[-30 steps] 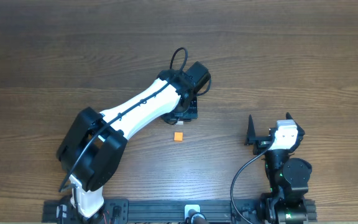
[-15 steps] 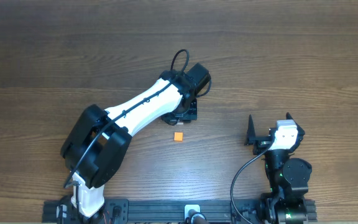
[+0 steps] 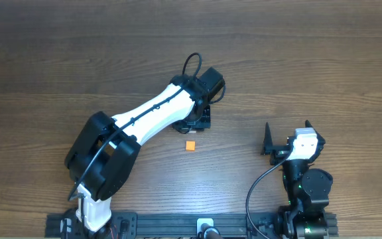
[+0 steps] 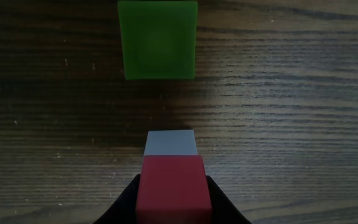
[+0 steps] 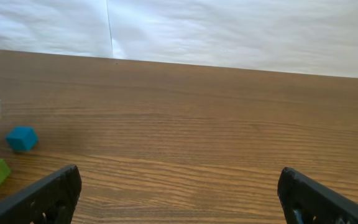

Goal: Stack Cubes

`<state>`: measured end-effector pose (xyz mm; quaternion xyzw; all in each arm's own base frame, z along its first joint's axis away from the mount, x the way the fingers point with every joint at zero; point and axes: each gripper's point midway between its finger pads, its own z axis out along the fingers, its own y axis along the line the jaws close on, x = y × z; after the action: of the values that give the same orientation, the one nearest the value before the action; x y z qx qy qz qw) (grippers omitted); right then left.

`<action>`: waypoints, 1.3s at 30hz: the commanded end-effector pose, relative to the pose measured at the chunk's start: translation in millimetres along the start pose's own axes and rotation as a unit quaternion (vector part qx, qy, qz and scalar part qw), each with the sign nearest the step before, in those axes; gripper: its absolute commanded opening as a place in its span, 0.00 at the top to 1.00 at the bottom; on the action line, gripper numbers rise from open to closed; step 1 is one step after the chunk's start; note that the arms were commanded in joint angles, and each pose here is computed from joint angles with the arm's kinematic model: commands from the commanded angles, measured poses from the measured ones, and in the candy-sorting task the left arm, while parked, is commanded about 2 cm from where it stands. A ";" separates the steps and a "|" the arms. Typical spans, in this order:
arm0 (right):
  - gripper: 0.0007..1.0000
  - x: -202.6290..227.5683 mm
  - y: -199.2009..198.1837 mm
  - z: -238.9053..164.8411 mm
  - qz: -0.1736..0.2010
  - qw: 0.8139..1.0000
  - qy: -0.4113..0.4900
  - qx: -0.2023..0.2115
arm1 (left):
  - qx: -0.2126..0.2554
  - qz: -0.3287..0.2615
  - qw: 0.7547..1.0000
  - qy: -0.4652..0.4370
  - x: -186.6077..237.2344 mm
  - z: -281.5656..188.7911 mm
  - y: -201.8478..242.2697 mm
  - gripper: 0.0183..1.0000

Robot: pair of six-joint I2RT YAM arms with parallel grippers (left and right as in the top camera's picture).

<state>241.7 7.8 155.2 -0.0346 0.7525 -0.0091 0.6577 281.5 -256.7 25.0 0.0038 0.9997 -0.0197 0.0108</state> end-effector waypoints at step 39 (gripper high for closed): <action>0.01 1.6 -0.3 0.0 0.002 1.000 -0.001 0.000 | 0.022 -0.020 0.999 0.021 -1.6 0.9 -2.9 0.78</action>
<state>241.7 7.8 155.1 -0.0346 0.7526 -0.0091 0.6575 280.7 -257.1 25.3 -0.0081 0.9992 -0.0381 -0.0062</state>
